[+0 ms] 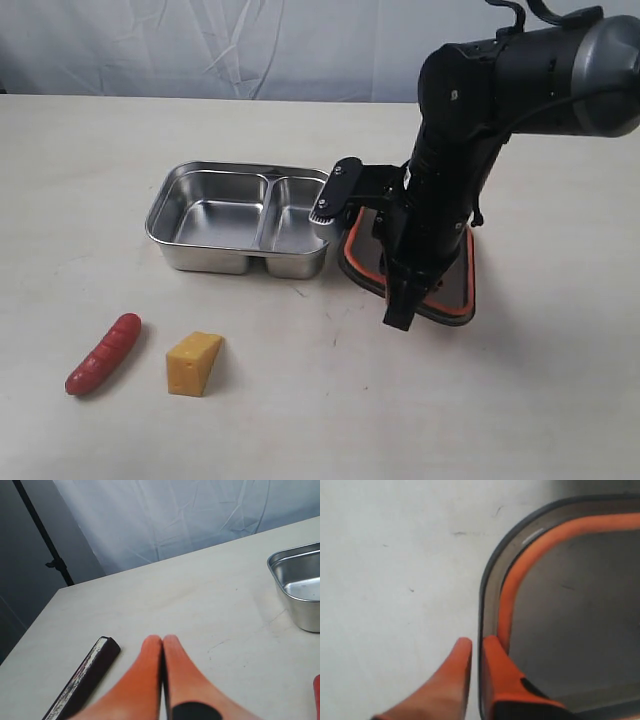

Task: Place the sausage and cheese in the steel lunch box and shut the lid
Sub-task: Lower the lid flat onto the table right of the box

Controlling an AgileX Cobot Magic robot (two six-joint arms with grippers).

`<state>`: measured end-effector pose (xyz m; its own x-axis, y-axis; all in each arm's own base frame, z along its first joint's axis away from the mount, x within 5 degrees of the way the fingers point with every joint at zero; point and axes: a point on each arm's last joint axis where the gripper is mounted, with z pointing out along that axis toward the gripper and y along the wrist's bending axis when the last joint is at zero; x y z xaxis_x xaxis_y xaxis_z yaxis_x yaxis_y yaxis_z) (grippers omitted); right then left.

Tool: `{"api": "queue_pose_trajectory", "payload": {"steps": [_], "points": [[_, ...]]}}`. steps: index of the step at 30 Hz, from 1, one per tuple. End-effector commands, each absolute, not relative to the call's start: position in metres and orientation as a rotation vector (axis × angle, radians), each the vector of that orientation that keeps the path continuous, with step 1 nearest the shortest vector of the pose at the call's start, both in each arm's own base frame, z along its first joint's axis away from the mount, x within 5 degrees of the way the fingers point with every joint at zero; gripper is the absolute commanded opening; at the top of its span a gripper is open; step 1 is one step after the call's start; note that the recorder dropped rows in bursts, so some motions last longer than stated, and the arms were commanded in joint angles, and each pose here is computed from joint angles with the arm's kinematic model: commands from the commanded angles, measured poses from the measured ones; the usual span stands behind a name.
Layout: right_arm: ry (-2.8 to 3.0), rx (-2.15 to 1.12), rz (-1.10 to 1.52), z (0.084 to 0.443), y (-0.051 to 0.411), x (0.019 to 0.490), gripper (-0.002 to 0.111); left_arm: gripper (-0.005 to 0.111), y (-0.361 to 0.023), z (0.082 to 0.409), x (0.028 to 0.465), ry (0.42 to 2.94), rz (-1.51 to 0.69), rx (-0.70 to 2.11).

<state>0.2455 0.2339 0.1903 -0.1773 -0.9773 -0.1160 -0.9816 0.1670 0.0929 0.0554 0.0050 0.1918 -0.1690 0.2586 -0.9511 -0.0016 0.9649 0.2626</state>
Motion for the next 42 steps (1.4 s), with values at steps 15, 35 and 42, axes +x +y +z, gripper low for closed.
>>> {"api": "queue_pose_trajectory", "payload": {"steps": [15, 35, 42], "points": [[2.447, -2.034, 0.295, 0.188, 0.233, 0.238, 0.066, 0.000, 0.005, 0.192, 0.055, 1.716, 0.233, 0.194], [2.228, -2.128, -0.073, 0.201, 0.239, 0.236, 0.066, 0.000, 0.005, 0.192, 0.055, 1.716, 0.233, 0.194], [2.198, -2.049, -0.124, 0.202, 0.254, 0.229, 0.066, 0.000, 0.005, 0.192, 0.055, 1.716, 0.233, 0.194]]}}
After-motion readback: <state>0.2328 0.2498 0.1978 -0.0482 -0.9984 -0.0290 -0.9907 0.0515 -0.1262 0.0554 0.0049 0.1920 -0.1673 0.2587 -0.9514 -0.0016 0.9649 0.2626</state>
